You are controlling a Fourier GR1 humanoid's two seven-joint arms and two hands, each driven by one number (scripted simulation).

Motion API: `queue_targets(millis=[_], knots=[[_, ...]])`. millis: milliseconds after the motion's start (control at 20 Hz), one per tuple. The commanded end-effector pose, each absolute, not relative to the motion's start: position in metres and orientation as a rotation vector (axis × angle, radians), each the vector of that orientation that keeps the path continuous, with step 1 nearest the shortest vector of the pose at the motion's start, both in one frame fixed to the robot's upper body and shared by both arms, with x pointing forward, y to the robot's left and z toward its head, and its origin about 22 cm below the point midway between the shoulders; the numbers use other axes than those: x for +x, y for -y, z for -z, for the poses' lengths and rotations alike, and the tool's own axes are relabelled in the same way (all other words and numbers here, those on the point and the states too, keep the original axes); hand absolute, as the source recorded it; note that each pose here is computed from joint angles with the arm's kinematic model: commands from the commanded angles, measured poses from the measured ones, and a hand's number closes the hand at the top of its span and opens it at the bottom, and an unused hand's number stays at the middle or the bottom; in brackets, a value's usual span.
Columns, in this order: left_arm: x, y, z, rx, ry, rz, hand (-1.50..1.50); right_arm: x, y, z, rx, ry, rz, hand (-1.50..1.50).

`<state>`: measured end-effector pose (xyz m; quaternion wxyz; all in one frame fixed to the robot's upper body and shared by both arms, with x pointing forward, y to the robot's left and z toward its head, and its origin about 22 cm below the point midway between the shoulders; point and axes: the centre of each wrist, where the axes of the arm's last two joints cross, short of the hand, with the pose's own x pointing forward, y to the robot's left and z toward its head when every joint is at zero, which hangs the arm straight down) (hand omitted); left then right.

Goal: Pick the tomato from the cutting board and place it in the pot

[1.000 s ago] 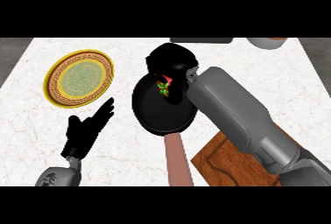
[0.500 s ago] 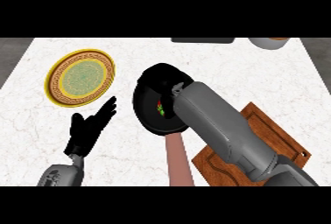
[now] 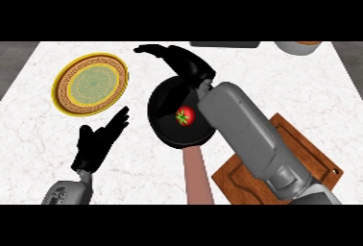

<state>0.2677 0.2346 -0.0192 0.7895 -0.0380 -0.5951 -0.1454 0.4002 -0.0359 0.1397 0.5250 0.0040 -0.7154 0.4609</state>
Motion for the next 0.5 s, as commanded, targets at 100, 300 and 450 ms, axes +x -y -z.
queue_targets(millis=[100, 300, 450], knots=[[0.267, -0.234, 0.020, -0.075, 1.275, 0.270, 0.00, 0.415, 0.068, -0.144, 0.063, 1.788, -0.677, -1.50], [0.264, -0.234, 0.015, -0.076, 1.281, 0.298, 0.00, 0.443, 0.110, -0.183, 0.118, 1.840, -0.573, -1.50], [0.281, -0.238, 0.016, -0.068, 1.280, 0.271, 0.00, 0.444, 0.123, -0.153, 0.155, 1.838, -0.507, -1.50]])
